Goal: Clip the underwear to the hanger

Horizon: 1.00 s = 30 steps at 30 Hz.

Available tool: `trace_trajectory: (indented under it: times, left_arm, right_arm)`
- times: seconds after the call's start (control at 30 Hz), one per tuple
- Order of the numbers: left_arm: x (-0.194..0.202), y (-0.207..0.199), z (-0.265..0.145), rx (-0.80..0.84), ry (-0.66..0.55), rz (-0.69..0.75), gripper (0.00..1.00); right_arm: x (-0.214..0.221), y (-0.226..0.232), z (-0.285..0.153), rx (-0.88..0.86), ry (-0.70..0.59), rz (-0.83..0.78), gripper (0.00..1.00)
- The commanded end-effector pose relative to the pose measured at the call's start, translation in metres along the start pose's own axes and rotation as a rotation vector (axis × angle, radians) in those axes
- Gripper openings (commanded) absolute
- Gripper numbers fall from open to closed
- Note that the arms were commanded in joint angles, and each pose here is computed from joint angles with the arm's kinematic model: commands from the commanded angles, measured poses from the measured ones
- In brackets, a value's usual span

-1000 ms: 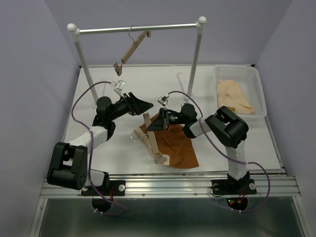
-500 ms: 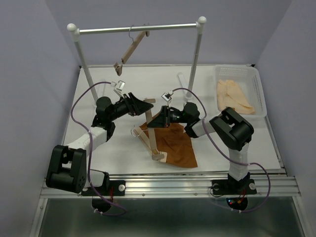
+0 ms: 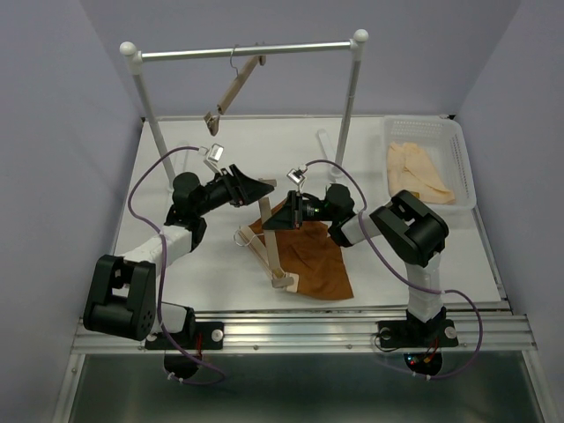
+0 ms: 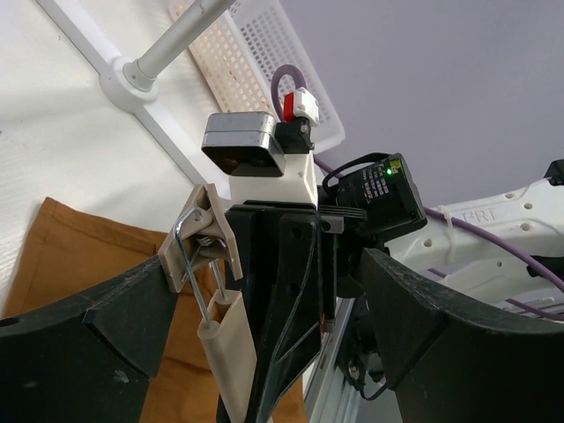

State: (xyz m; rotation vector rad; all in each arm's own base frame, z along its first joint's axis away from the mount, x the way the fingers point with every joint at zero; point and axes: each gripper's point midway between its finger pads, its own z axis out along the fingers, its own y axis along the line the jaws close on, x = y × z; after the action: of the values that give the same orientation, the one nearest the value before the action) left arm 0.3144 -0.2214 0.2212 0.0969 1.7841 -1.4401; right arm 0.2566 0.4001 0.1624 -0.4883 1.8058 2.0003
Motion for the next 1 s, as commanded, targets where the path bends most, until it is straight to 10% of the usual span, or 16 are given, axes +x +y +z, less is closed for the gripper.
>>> trace_trajectory:
  times: [0.0,0.97]
  left_arm:
    - [-0.022,-0.023,0.004,0.063,-0.061,0.082,0.93]
    - [-0.035,-0.014,0.017,-0.009,-0.098,0.089,0.73]
  right_arm:
    - [-0.023,0.03,0.002,-0.105,-0.069,-0.201,0.01]
    - [-0.018,0.026,0.003,-0.085,-0.073,-0.183,0.01]
